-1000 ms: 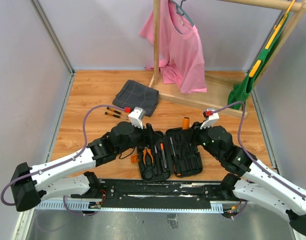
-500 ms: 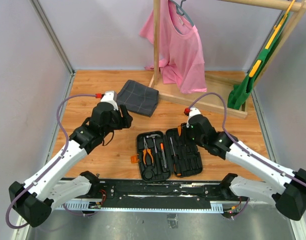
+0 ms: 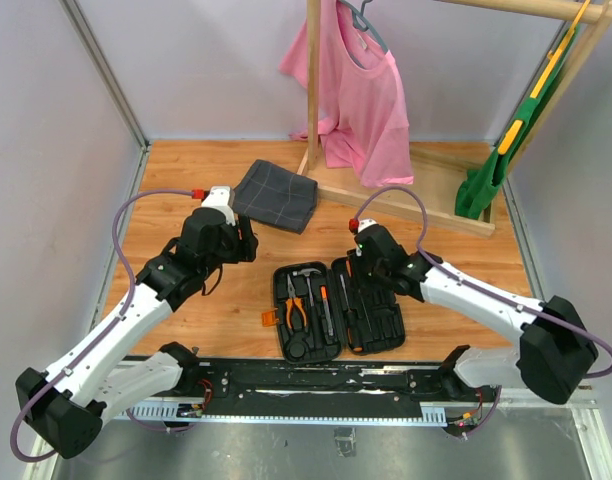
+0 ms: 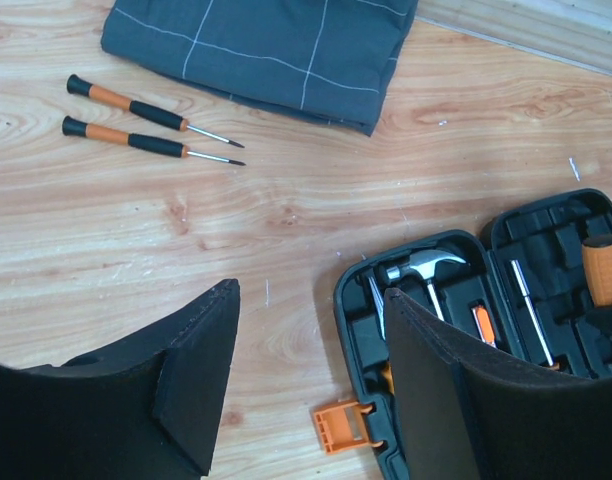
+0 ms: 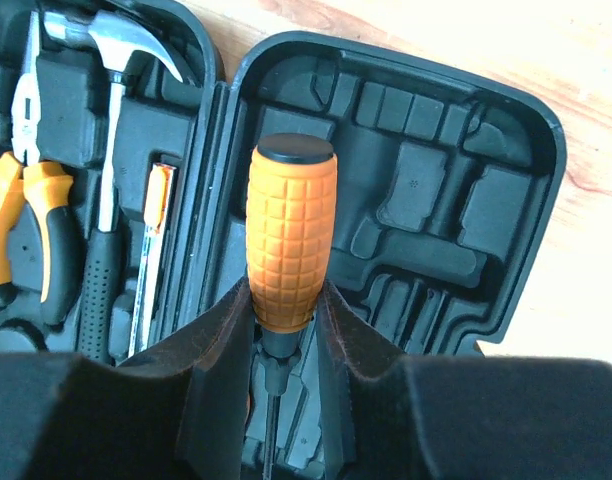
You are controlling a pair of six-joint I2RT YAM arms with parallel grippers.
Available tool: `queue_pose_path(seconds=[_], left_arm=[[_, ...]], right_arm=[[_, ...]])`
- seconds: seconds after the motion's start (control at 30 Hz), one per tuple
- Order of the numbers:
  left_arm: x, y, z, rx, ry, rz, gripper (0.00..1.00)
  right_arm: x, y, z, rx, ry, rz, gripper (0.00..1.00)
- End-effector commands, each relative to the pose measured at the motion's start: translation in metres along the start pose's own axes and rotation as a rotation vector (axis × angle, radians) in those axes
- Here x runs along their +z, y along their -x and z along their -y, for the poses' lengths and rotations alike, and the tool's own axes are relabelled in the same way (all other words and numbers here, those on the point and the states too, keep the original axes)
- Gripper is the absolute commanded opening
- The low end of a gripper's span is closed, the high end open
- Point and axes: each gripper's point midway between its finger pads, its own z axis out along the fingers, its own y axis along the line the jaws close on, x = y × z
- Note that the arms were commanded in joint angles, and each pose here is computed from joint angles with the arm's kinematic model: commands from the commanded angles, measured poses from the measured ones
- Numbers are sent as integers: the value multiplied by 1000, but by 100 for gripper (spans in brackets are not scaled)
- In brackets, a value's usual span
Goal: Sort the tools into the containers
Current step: Place the screwdriver in the storage box.
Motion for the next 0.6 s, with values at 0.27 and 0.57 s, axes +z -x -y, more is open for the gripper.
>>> queue_pose_path(seconds=[0.27, 0.57], left_arm=[[0, -3, -5, 15, 15, 4, 64], [1, -3, -6, 14, 16, 3, 64]], right_arm=[[26, 12, 10, 32, -44, -12, 1], [42, 5, 17, 44, -68, -62, 4]])
